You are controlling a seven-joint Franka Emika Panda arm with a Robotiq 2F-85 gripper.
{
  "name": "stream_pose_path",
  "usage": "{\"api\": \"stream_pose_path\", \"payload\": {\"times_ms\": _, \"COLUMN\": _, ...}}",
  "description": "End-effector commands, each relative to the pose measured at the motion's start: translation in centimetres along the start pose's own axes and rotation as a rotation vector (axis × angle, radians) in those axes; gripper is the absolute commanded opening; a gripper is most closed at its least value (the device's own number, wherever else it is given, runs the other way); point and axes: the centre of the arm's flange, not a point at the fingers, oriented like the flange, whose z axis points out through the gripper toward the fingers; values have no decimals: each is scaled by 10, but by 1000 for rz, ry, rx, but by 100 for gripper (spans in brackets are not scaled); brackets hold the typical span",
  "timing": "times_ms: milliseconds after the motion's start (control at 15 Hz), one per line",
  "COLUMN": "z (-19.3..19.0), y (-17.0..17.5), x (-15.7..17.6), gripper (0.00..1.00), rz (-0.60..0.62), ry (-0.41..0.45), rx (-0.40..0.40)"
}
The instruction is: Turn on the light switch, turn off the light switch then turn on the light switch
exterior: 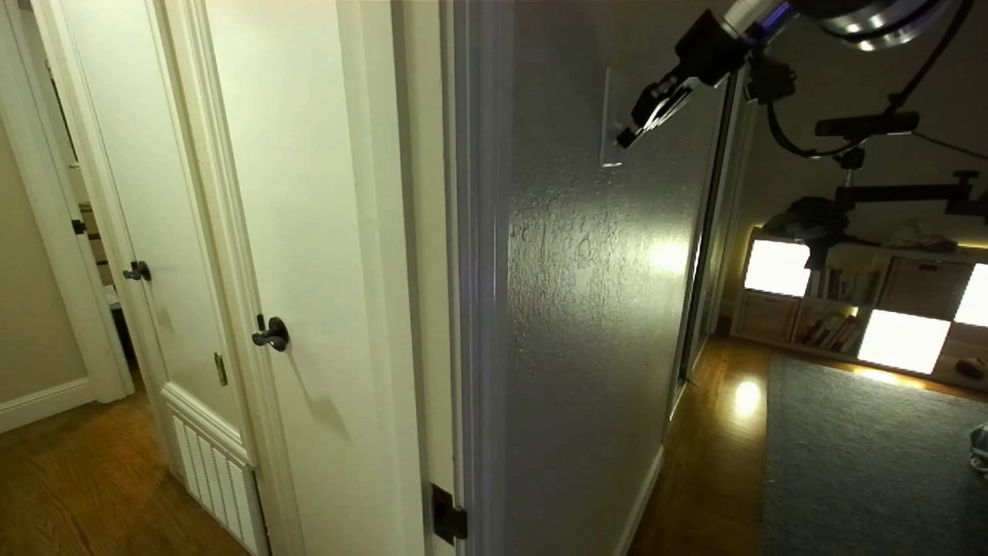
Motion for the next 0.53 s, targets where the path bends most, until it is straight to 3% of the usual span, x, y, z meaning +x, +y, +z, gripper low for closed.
{"api": "stream_pose_path", "payload": {"times_ms": 0, "z": -16, "y": 10, "x": 5, "gripper": 8, "rz": -13, "ry": 62, "rx": -13}}
{"api": "stream_pose_path", "payload": {"times_ms": 467, "z": -39, "y": 9, "x": 11, "gripper": 6, "rz": 109, "ry": 82, "rx": 39}}
